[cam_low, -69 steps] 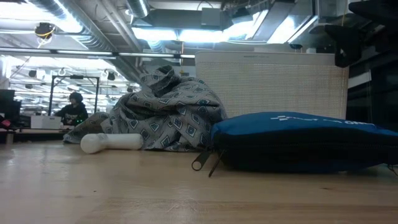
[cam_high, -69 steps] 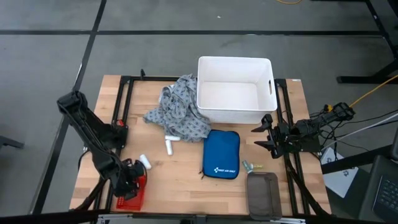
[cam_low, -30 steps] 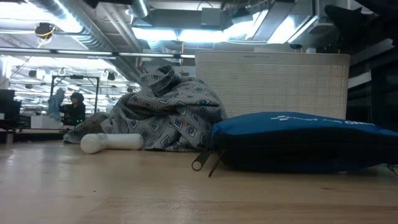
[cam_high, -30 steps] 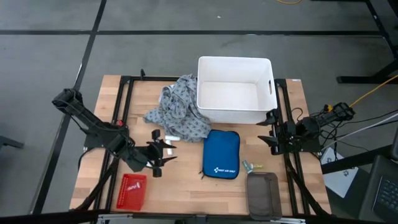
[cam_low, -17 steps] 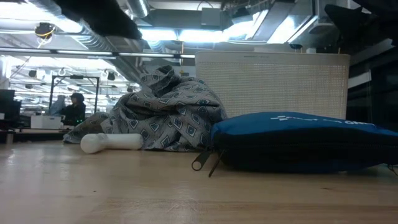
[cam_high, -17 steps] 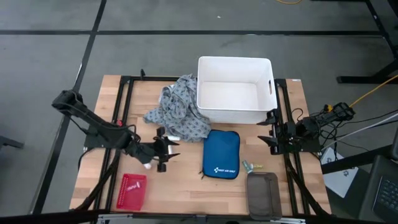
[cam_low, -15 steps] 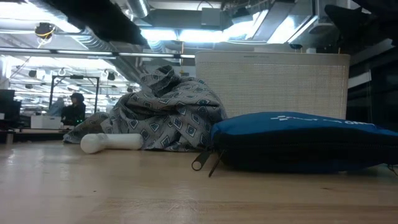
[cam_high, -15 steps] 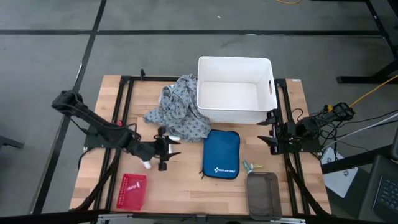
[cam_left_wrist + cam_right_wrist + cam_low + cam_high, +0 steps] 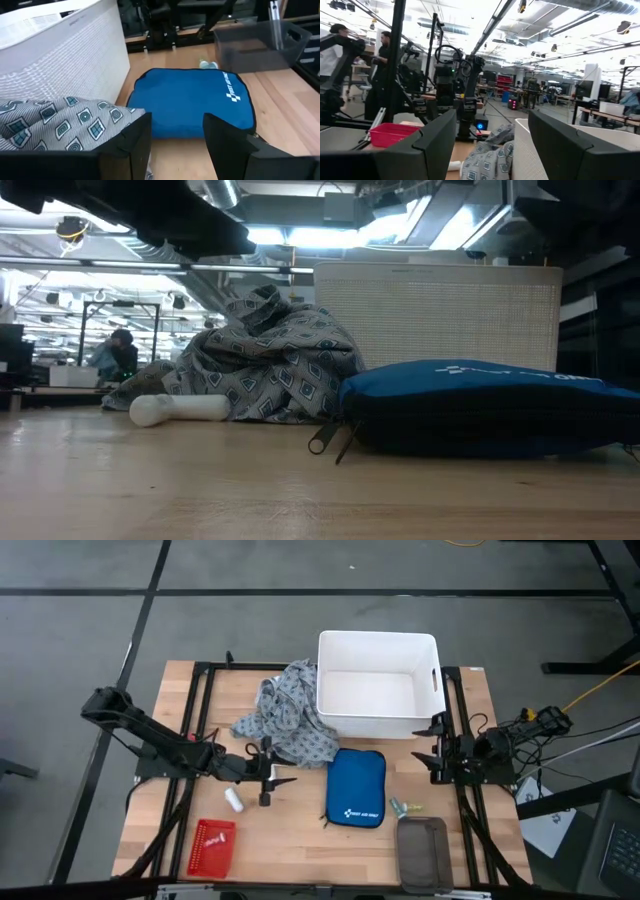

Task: Pick & Place Medicine items
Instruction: Put the blue pill bottle into the red bin

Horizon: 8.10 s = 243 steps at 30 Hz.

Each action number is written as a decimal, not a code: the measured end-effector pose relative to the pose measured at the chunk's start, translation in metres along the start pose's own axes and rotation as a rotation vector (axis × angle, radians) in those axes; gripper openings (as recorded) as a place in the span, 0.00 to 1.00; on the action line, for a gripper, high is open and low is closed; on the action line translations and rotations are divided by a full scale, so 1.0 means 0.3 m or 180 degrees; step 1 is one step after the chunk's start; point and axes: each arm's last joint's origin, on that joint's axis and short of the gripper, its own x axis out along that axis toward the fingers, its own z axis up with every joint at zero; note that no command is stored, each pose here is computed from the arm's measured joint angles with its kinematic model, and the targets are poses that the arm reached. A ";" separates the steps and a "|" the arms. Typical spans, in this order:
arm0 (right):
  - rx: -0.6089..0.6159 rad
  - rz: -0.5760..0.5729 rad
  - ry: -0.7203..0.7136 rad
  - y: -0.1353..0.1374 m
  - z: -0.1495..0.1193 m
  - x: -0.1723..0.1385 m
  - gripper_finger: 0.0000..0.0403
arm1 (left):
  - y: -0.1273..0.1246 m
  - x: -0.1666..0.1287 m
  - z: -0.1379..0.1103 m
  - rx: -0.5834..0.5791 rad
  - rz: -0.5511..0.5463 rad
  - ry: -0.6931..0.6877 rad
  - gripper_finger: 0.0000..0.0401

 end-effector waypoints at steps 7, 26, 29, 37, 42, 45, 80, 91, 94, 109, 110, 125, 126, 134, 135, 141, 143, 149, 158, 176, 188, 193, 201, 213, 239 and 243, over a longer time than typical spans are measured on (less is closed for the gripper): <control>0.0000 -0.0048 0.0009 -0.005 -0.001 0.002 0.62 | -0.002 0.000 0.003 -0.0013 -0.0043 -0.0024 0.43; 0.0286 -0.0044 0.0016 -0.004 -0.002 0.002 0.62 | -0.038 -0.021 0.020 -0.0070 0.0053 -0.0200 0.43; 0.0285 -0.0044 0.0017 -0.004 -0.003 0.002 0.62 | -0.042 -0.025 0.021 -0.0071 0.0101 -0.0215 0.43; 0.0280 -0.0006 0.0053 -0.002 -0.007 0.002 0.62 | -0.040 -0.024 0.021 -0.0021 0.0111 -0.0212 0.43; 0.0273 -0.0008 0.0056 -0.002 -0.007 0.002 0.62 | -0.017 -0.010 0.021 -0.0017 0.0029 -0.0200 0.43; 0.0264 -0.0133 0.0083 -0.006 -0.008 0.002 0.62 | -0.003 -0.001 0.015 -0.0001 0.0042 -0.0147 0.43; 0.0629 -0.0366 0.0522 -0.005 -0.080 0.079 0.62 | 0.055 0.155 -0.051 -0.0091 -0.0011 -0.0108 0.43; 0.0410 -0.0376 0.1008 0.027 -0.086 0.188 0.62 | 0.049 0.166 -0.026 0.0019 -0.0093 -0.0037 0.43; 0.0423 -0.0262 0.0994 0.035 -0.068 0.213 0.62 | 0.040 0.163 -0.026 0.0030 -0.0098 -0.0036 0.43; 0.0509 0.0284 0.1103 0.082 -0.029 0.232 0.62 | 0.028 0.159 -0.026 0.0030 -0.0085 -0.0041 0.43; 0.0564 0.0291 0.1105 0.084 -0.029 0.231 0.62 | 0.028 0.159 -0.026 0.0030 -0.0085 -0.0041 0.43; 0.1060 0.0452 0.1227 0.129 -0.031 0.217 0.62 | 0.008 0.174 0.039 0.0194 -0.0259 -0.0050 0.43; 0.1075 0.0466 0.1239 0.133 -0.033 0.216 0.62 | 0.007 0.175 0.041 0.0201 -0.0267 -0.0027 0.43; 0.1193 0.0436 0.1353 0.146 -0.050 0.218 0.62 | 0.007 0.177 0.039 0.0214 -0.0267 0.0084 0.43; 0.1229 0.0408 0.1370 0.147 -0.052 0.219 0.62 | 0.007 0.177 0.039 0.0214 -0.0267 0.0085 0.43; 0.1408 0.0105 0.2009 0.148 -0.073 0.218 0.62 | 0.007 0.177 0.032 0.0227 -0.0268 0.0158 0.43; 0.1419 -0.0010 0.2282 0.147 -0.050 0.233 0.62 | 0.007 0.177 0.029 0.0234 -0.0269 0.0186 0.43; 0.1486 -0.0116 0.2835 0.157 0.062 0.312 0.62 | 0.006 0.176 0.027 0.0224 -0.0300 0.0201 0.43; 0.1665 -0.0782 0.4133 0.193 0.032 0.366 0.62 | 0.004 0.174 0.005 0.0306 -0.0404 0.0408 0.43; 0.2264 -0.1039 0.5438 0.285 -0.181 0.396 0.62 | 0.055 0.190 -0.002 0.0643 -0.0418 0.0460 0.43; 0.2168 -0.1162 0.5702 0.290 -0.215 0.381 0.62 | 0.052 0.188 -0.011 0.0542 -0.0437 0.0551 0.43; 0.2166 -0.1168 0.5845 0.301 -0.245 0.378 0.62 | 0.051 0.187 -0.012 0.0489 -0.0434 0.0566 0.43; 0.2160 -0.1096 0.5888 0.317 -0.283 0.385 0.62 | 0.050 0.187 -0.014 0.0464 -0.0434 0.0585 0.43; 0.2168 -0.1052 0.5855 0.325 -0.301 0.393 0.38 | 0.050 0.187 -0.014 0.0463 -0.0433 0.0588 0.43; 0.2149 -0.0991 0.5854 0.301 -0.307 0.404 0.21 | 0.048 0.186 -0.014 0.0402 -0.0483 0.0590 0.43; 0.2150 -0.0996 0.5850 0.294 -0.309 0.407 0.26 | 0.048 0.186 -0.014 0.0403 -0.0490 0.0589 0.43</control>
